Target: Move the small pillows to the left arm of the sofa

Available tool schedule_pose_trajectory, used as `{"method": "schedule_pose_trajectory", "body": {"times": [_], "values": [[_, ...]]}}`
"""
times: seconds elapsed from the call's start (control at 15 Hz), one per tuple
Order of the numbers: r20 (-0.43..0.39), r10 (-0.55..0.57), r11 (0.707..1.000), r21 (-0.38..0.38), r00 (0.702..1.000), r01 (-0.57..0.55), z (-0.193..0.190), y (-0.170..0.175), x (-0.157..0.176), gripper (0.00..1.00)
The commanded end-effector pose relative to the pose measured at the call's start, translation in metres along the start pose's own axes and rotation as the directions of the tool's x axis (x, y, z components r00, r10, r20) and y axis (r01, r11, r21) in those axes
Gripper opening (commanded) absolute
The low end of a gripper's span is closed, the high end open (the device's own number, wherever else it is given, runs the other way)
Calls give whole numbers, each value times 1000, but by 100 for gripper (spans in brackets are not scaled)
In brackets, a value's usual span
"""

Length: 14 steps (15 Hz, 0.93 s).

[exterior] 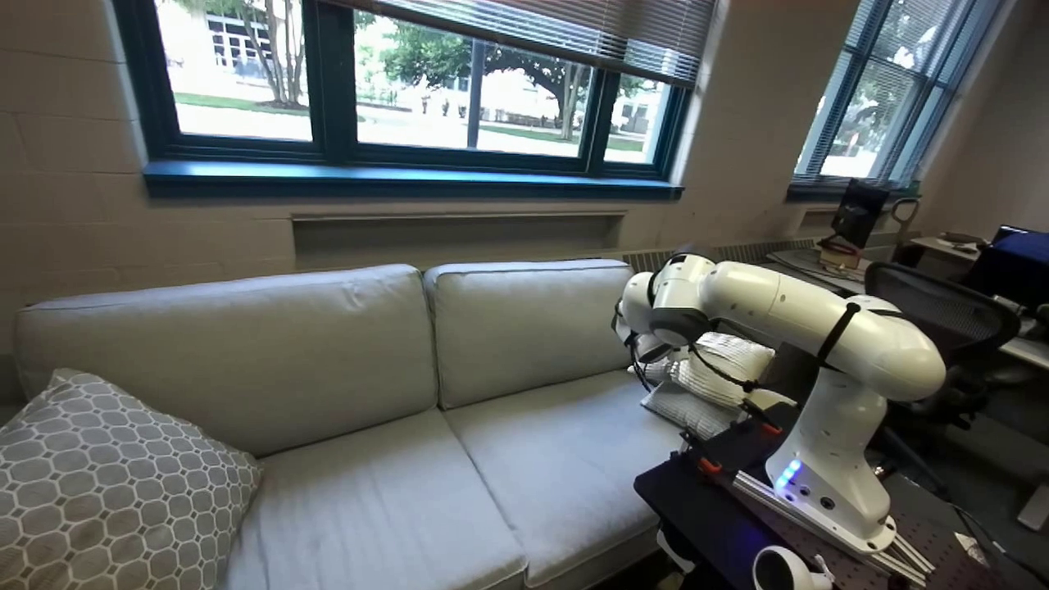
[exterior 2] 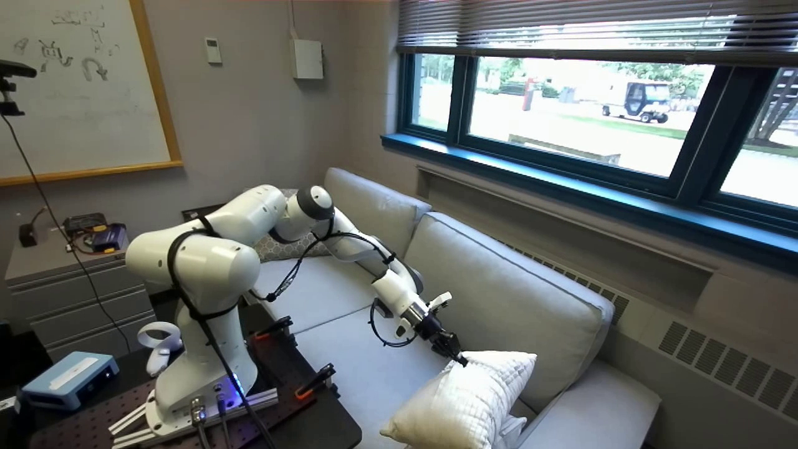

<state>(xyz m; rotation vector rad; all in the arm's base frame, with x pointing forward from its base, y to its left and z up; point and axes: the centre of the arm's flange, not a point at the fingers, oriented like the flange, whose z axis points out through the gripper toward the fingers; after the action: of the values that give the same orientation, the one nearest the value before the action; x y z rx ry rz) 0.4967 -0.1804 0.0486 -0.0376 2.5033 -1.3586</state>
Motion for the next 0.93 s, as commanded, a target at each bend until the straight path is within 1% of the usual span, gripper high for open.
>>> {"method": "schedule_pose_trajectory", "body": {"times": [0.0,0.2,0.6,0.73,0.87], "values": [[0,22,1000,6,1000,-22,-1,35,-71,2],[6,65,998,15,998,-65,1,42,-77,2],[-11,128,991,45,992,-127,8,35,-78,2],[-23,159,987,4,987,-159,10,31,-76,2],[-37,203,979,-25,979,-204,13,36,-72,2]]}}
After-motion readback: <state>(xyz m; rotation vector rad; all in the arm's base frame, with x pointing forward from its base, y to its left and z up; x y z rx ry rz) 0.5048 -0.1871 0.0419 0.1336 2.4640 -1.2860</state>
